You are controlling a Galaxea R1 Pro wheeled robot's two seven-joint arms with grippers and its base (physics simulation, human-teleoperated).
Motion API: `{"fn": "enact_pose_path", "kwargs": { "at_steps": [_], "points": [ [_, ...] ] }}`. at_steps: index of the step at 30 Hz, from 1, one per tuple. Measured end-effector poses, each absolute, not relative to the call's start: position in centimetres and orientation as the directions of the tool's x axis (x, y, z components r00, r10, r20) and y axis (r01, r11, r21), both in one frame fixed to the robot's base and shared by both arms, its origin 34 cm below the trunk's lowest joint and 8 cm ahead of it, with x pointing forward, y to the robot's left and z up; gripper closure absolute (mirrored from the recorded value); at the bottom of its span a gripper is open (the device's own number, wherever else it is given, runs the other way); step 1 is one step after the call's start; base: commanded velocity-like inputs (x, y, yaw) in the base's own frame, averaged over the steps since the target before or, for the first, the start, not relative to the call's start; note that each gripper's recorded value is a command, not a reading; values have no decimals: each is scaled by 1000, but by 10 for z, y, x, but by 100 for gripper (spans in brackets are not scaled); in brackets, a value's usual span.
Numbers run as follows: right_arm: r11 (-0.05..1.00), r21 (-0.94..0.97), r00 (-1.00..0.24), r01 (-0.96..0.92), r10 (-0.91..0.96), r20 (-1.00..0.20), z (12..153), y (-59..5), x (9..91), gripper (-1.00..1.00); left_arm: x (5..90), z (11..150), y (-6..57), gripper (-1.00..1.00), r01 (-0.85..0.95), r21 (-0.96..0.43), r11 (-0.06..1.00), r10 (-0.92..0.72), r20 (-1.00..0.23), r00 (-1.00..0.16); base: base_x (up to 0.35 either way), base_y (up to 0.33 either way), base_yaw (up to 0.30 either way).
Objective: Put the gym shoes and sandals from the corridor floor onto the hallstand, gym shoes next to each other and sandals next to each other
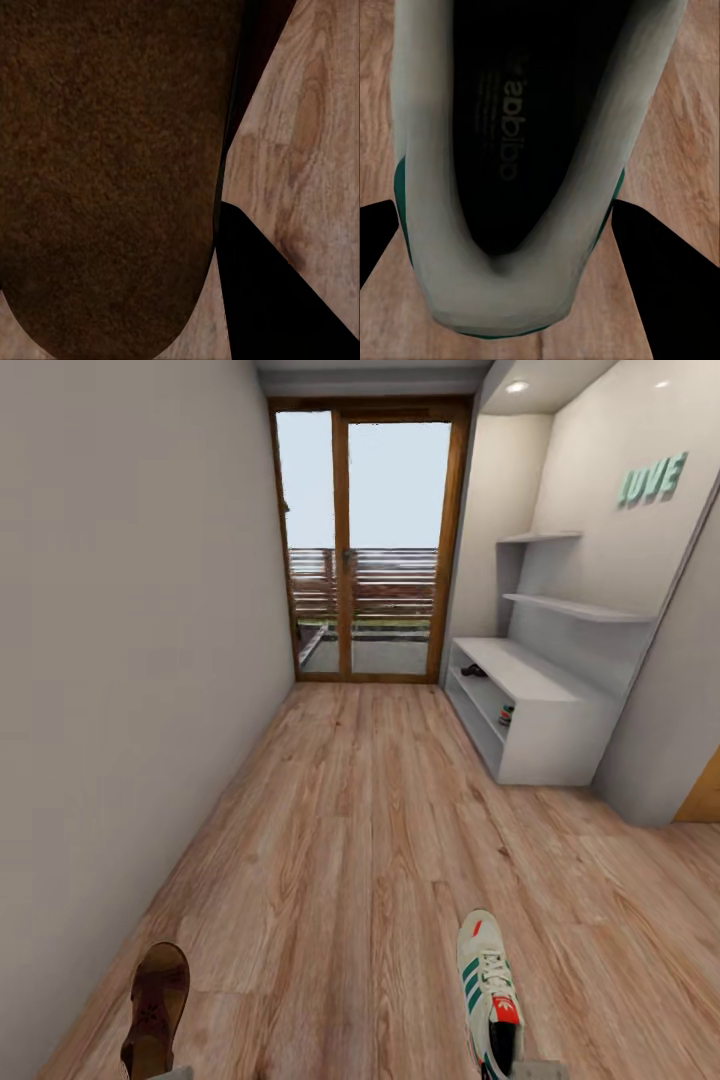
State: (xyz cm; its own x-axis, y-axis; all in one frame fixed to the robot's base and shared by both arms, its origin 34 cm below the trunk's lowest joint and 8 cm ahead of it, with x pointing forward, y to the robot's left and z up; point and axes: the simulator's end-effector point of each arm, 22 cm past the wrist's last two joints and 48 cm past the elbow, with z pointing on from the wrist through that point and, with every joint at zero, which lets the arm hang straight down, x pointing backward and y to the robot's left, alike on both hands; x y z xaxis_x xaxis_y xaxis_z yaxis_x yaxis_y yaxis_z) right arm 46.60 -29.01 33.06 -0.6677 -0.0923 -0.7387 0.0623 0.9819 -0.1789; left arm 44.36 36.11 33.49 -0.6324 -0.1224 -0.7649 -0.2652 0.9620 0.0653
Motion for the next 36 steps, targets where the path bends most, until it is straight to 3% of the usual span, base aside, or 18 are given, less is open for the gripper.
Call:
{"fn": "enact_pose_path", "kwargs": {
  "at_steps": [36],
  "points": [
    [981, -182, -669, 62, -94, -737, 330, -292, 465, 100, 443, 335, 361, 100, -265, 65, 962, -123, -764, -633, 339, 42, 2]
  ]
}}
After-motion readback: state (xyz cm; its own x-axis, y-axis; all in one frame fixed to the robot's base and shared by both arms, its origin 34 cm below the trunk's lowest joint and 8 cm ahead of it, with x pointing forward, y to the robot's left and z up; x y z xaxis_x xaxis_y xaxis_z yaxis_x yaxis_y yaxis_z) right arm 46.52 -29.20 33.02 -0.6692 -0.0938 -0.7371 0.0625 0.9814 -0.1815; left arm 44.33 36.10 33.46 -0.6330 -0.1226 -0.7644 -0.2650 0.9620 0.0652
